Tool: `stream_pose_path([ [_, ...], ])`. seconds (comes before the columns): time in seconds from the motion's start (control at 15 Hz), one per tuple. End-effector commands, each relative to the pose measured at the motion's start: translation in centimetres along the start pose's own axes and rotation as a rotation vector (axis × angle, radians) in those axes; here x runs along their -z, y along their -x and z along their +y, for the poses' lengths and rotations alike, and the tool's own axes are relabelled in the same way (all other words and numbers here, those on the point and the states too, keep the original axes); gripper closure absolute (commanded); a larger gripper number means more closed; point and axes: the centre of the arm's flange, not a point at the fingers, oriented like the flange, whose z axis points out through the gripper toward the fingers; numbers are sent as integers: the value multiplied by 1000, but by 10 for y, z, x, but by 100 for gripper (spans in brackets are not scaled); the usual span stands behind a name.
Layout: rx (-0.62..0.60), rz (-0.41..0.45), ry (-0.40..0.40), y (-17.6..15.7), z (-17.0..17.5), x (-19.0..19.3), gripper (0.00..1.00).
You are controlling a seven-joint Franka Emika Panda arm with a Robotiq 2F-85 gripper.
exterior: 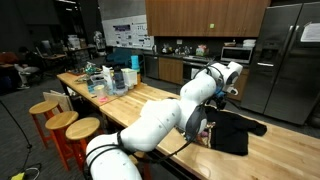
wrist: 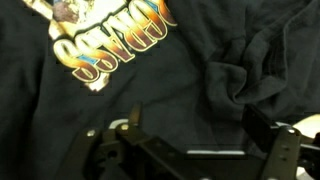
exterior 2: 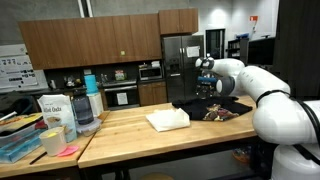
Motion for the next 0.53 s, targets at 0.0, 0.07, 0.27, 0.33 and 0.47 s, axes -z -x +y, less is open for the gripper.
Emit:
stream_pose_path([
  [0.0,-99,140,-47,51,58,24,0],
  [0.07,-133,165,-66,46,70,34,0],
  [0.27,-234,221,-111,31,112,59,0],
  [0.33,-266,235,-123,27,128,66,0],
  [0.47,-314,254,-144,20,161,77,0],
])
